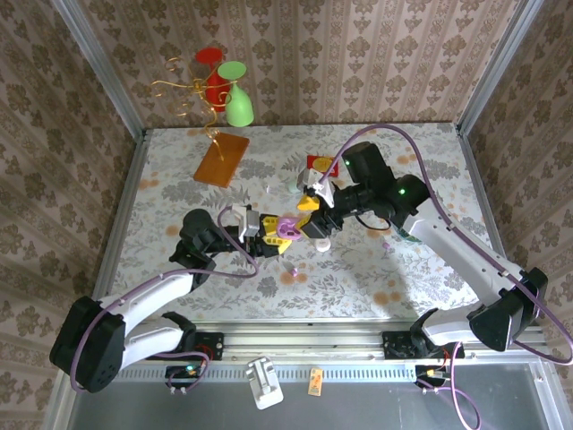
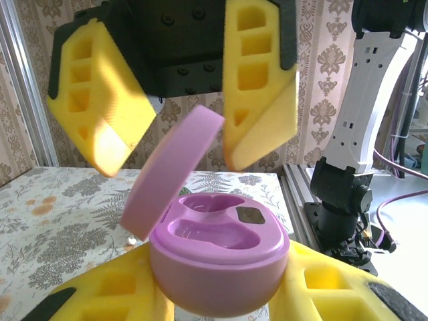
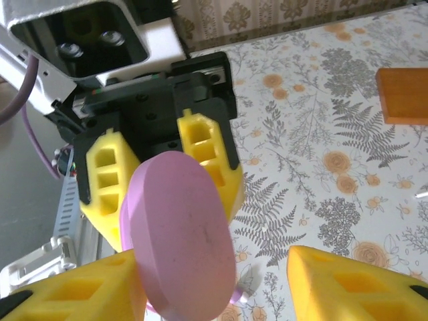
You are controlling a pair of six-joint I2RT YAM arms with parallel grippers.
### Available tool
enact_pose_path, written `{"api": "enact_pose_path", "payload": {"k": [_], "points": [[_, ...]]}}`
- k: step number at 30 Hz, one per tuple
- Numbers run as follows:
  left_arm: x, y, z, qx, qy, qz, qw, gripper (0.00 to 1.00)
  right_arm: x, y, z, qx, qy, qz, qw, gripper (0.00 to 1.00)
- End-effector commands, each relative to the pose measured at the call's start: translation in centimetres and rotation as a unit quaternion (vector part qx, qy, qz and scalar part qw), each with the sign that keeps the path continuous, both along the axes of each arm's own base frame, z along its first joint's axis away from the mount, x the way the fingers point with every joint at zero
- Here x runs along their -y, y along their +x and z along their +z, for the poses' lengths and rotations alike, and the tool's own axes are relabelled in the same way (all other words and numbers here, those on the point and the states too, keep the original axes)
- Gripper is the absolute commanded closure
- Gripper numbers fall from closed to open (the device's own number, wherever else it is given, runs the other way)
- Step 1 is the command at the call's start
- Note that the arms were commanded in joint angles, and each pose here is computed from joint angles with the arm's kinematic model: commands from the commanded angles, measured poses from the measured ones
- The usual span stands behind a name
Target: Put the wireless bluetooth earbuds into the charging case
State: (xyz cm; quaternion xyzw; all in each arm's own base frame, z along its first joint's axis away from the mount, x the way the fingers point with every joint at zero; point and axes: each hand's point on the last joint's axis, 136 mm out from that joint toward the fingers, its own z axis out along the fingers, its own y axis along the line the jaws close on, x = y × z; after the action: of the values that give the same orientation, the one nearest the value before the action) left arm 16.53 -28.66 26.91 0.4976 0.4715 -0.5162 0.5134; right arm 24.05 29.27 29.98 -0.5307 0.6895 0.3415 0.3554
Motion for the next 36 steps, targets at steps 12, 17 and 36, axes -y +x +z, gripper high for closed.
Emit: {"api": "enact_pose_path", "payload": {"k": [12,17,36], "points": [[-0.1,-0.1,0.2,0.02,-0.015,-0.008,1.0,0.75,0.8,1.7,1.1,0.004,0.013,-0.063,0.998,0.28],[-0.2,1.1,0.0,0.015,-0.019,0.014,1.0,0.75,0.9,0.5,2.2,0.013,0.036,-0.048,0.998,0.16],[-2.0,4.5,-0.5,-0.012,-0.042,0.061,0.997,0.74,13.0,8.5,-5.1,-0.125,0.055,-0.464,0.875,0.1]]}}
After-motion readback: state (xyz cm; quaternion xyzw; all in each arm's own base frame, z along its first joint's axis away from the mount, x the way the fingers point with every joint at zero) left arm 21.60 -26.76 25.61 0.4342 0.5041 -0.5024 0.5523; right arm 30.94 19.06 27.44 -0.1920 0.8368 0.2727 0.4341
